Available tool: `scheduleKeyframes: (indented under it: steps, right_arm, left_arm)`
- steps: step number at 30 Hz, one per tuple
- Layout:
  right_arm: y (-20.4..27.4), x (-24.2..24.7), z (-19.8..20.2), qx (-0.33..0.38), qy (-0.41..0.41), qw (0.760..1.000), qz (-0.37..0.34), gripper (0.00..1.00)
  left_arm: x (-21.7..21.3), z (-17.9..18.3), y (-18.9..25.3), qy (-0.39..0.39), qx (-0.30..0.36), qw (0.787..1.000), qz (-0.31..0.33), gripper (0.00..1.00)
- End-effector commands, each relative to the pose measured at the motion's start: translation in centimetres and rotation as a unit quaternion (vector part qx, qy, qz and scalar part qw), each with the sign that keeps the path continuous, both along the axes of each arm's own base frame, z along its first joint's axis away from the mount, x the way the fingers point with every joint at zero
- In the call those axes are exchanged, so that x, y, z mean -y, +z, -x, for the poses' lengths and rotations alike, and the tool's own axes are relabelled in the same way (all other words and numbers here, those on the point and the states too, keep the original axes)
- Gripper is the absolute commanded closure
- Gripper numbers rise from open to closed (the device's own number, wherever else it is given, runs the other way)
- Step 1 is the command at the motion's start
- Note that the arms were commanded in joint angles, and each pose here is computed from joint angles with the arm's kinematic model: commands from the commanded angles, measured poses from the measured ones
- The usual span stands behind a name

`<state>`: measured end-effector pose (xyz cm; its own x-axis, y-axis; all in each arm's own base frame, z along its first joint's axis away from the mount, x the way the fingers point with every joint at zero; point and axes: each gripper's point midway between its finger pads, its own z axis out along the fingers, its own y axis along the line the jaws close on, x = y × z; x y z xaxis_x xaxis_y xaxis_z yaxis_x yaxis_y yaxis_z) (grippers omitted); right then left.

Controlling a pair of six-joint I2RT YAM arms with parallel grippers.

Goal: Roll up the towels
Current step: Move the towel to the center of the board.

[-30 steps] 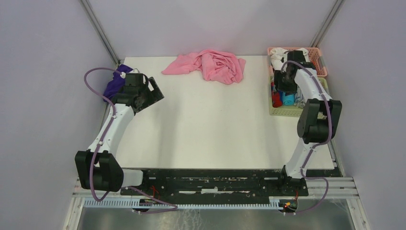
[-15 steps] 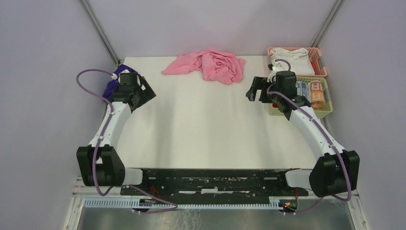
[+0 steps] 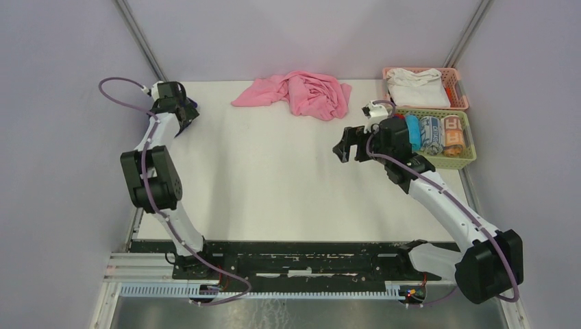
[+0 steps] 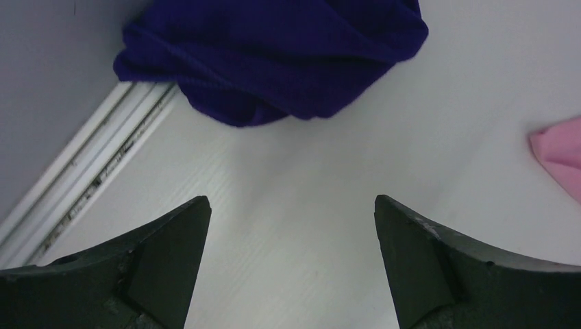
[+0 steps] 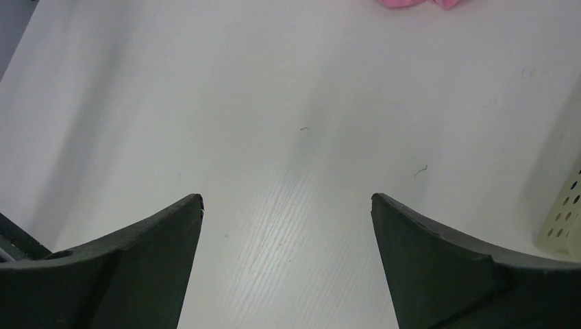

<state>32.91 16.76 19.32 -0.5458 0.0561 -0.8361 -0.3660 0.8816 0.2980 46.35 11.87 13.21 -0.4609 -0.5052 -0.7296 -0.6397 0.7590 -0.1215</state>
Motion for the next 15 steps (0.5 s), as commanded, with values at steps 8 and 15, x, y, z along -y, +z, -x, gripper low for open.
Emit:
scheduleKeyframes:
  steps: [8, 15]
  right_arm:
    - [0.1, -1.1, -0.3, 0.025, 0.017, 0.999, 0.017, 0.0]
    - [-1.3, -1.2, -0.6, 0.006, 0.02, 0.999, 0.029, 0.0]
  left_arm:
    - [-5.6, -11.0, -0.8, -0.125, -0.041, 0.972, -0.196, 0.07]
    - [-5.9, -12.6, -6.6, -0.151, -0.094, 0.966, -0.189, 0.16]
